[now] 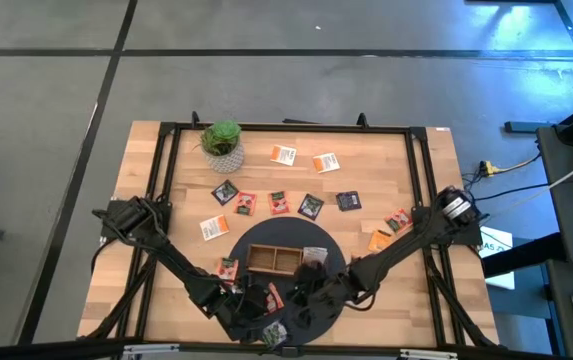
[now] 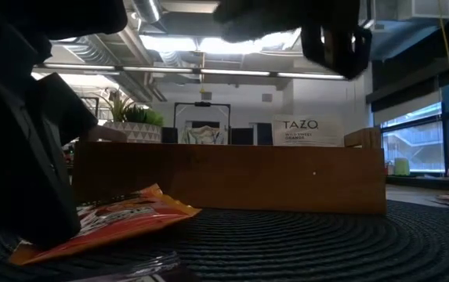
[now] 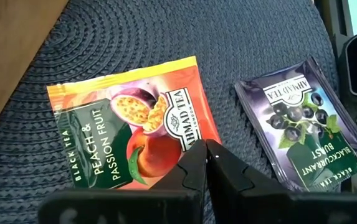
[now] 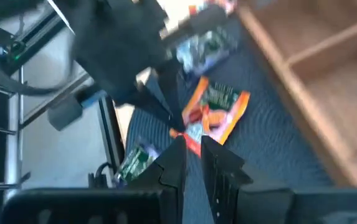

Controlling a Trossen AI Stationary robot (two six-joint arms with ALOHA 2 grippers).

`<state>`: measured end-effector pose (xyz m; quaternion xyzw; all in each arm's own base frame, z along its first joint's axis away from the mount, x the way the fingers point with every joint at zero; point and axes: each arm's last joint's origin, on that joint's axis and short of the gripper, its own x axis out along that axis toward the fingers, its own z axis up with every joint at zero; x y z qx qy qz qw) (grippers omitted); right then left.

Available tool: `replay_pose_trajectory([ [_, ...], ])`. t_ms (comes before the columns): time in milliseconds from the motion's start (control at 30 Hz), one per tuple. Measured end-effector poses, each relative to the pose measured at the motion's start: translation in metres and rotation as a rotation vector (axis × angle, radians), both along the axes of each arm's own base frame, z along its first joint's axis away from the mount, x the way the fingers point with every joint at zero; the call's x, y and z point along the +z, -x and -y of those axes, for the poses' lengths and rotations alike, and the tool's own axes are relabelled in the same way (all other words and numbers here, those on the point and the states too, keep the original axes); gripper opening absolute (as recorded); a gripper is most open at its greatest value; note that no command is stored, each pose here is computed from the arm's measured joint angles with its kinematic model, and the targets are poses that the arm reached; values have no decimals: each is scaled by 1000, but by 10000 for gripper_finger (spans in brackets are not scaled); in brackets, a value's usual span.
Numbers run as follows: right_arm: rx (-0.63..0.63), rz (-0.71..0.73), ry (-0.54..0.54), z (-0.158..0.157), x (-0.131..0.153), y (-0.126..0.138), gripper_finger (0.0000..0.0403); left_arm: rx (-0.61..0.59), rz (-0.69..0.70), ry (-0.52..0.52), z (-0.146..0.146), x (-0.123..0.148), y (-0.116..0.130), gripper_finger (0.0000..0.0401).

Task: Pick & Place Tea
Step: Put the orange tea bag into the left slot of the wooden organizer

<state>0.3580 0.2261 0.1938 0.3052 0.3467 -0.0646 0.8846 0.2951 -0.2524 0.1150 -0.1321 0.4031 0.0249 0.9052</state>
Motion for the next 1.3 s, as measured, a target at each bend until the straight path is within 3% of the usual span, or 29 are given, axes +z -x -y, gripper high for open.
replay_pose_trajectory([
  [167,-111,-74,-151,-1,-19,-5,53,-34,1,-28,0,0,0,7],
  [533,-70,-34,-146,-3,-21,-9,56,-65,1,-54,0,0,0,6],
  [967,-187,20,-237,-2,-17,-13,168,-138,-2,-106,0,-1,0,7],
  [1300,-191,21,-252,-3,-18,-14,168,-223,4,-180,0,-1,1,12],
])
